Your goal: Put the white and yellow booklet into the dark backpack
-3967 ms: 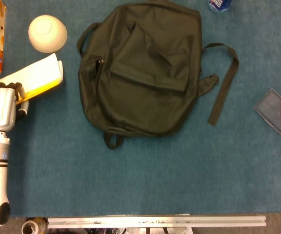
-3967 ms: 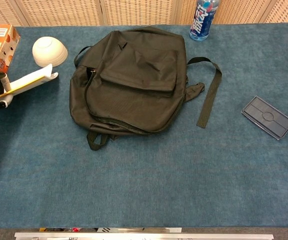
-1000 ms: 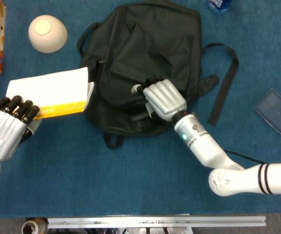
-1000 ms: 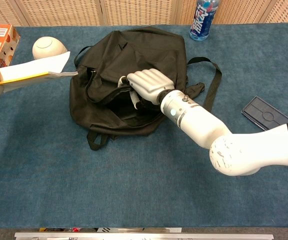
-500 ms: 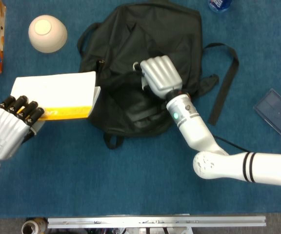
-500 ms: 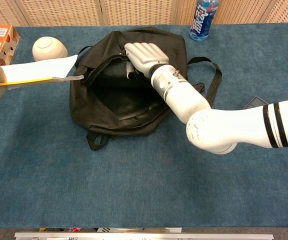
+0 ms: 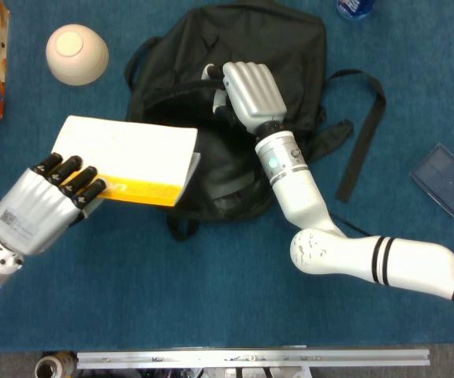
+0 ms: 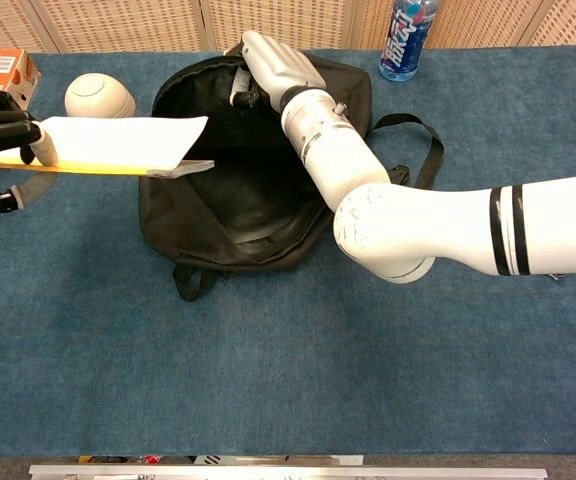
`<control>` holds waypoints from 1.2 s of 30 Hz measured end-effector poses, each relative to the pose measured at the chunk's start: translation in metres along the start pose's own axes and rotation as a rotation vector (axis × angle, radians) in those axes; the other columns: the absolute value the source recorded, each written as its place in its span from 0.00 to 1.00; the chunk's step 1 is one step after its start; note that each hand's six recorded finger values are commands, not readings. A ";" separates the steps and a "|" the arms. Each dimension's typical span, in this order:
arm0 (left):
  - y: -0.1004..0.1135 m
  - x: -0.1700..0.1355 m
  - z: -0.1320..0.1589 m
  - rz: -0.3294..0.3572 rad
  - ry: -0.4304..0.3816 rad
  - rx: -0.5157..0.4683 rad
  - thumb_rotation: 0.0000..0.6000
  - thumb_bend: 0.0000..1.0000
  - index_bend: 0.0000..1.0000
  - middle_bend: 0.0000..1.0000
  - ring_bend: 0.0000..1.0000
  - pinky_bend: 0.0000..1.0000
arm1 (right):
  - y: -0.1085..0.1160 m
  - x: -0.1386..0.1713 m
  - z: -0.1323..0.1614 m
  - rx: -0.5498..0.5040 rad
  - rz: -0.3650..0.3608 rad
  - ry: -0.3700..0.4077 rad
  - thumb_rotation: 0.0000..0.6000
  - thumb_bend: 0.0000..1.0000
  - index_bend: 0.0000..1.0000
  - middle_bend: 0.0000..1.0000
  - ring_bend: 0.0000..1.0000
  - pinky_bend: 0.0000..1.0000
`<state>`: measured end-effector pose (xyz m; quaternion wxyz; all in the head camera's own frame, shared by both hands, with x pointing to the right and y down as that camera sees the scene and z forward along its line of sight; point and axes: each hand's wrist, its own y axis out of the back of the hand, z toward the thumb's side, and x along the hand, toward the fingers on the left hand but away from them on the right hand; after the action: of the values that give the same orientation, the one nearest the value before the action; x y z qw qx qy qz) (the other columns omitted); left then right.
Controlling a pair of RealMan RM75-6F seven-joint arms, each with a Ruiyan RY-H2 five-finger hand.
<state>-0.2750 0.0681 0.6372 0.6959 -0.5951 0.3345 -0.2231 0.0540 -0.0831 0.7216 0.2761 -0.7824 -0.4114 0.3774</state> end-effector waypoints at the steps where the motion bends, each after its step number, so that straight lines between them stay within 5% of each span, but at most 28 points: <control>1: 0.000 0.002 0.002 0.003 -0.007 -0.002 1.00 0.44 0.65 0.64 0.53 0.69 | 0.001 0.000 0.001 -0.017 0.000 -0.004 1.00 1.00 0.68 0.67 0.66 0.85; 36: -0.052 0.059 0.042 -0.040 -0.104 -0.011 1.00 0.44 0.65 0.64 0.53 0.69 | -0.025 -0.016 0.053 -0.677 0.070 -0.063 1.00 1.00 0.68 0.67 0.66 0.85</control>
<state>-0.1997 0.0449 0.6790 0.7045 -0.6162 0.2871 -0.2040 -0.0059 -0.0775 0.7160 -0.0251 -0.8312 -0.4946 0.2526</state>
